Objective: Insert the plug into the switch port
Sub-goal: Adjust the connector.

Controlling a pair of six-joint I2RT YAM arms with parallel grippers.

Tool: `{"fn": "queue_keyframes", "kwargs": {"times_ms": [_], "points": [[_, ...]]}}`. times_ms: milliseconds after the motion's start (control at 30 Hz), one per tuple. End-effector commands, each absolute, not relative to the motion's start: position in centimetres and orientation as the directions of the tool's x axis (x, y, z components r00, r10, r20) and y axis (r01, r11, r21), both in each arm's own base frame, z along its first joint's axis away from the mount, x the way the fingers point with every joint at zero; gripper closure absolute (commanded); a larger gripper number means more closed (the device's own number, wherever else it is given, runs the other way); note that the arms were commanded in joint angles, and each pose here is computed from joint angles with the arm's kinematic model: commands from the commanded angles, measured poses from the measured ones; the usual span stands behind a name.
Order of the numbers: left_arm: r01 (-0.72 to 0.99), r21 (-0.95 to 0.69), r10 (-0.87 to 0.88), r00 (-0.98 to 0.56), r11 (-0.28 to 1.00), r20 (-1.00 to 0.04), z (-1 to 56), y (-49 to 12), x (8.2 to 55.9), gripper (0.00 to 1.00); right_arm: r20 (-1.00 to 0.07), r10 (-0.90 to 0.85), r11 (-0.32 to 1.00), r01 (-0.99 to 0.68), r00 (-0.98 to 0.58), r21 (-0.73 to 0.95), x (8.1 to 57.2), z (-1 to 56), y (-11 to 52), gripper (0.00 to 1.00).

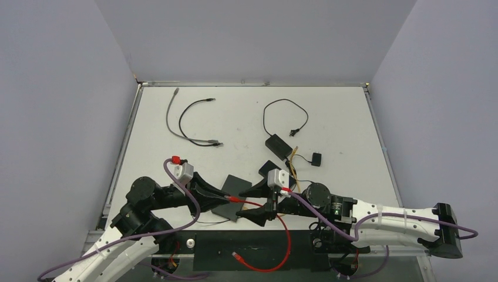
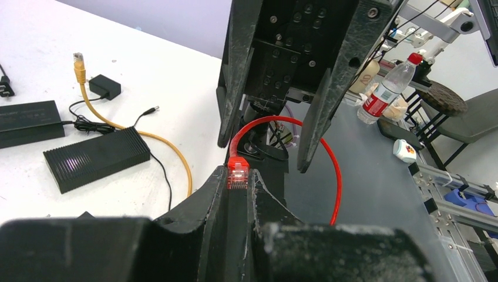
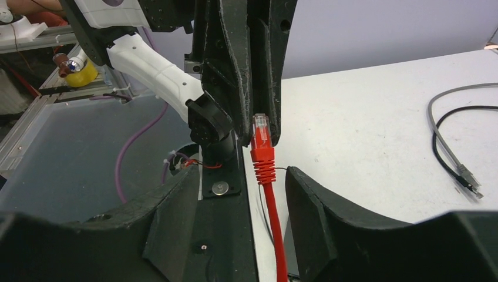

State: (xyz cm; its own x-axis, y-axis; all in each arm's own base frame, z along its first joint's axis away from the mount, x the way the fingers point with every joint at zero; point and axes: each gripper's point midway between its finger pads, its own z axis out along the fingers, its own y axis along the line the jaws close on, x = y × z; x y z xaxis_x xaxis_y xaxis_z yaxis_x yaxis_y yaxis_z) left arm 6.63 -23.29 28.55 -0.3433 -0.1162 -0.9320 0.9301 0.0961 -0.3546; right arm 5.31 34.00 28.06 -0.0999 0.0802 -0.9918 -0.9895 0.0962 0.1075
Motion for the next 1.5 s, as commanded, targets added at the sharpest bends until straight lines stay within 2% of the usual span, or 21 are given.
{"fn": "queue_keyframes", "kwargs": {"times_ms": [0, 400, 1000, 1300, 1467], "points": [[0.962, -0.270, -0.172, -0.260, 0.038, -0.950, 30.6, -23.2, 5.8, 1.00, -0.979, 0.177, 0.052, -0.992, -0.105, 0.116, 5.1, 31.3, 34.6, 0.50], [0.966, -0.260, -0.176, -0.256, -0.001, -0.951, 30.7, -23.1, 5.0, 1.00, -0.972, 0.197, 0.024, -0.990, -0.130, 0.137, 5.7, 31.4, 34.9, 0.64], [0.967, -0.253, -0.179, -0.252, -0.014, -0.951, 30.8, -23.0, 4.8, 1.00, -0.971, 0.168, -0.077, -0.985, -0.168, 0.157, 4.5, 31.1, 35.6, 0.76], [0.967, -0.255, -0.177, -0.253, -0.015, -0.951, 30.8, -23.1, 4.8, 1.00, -0.972, 0.168, -0.083, -0.985, -0.165, 0.152, 4.4, 31.2, 35.5, 1.00], [0.963, -0.271, -0.178, -0.265, 0.006, -0.948, 30.7, -23.1, 5.2, 1.00, -0.971, 0.173, -0.070, -0.986, -0.164, 0.154, 4.7, 31.2, 35.5, 1.00]]}}
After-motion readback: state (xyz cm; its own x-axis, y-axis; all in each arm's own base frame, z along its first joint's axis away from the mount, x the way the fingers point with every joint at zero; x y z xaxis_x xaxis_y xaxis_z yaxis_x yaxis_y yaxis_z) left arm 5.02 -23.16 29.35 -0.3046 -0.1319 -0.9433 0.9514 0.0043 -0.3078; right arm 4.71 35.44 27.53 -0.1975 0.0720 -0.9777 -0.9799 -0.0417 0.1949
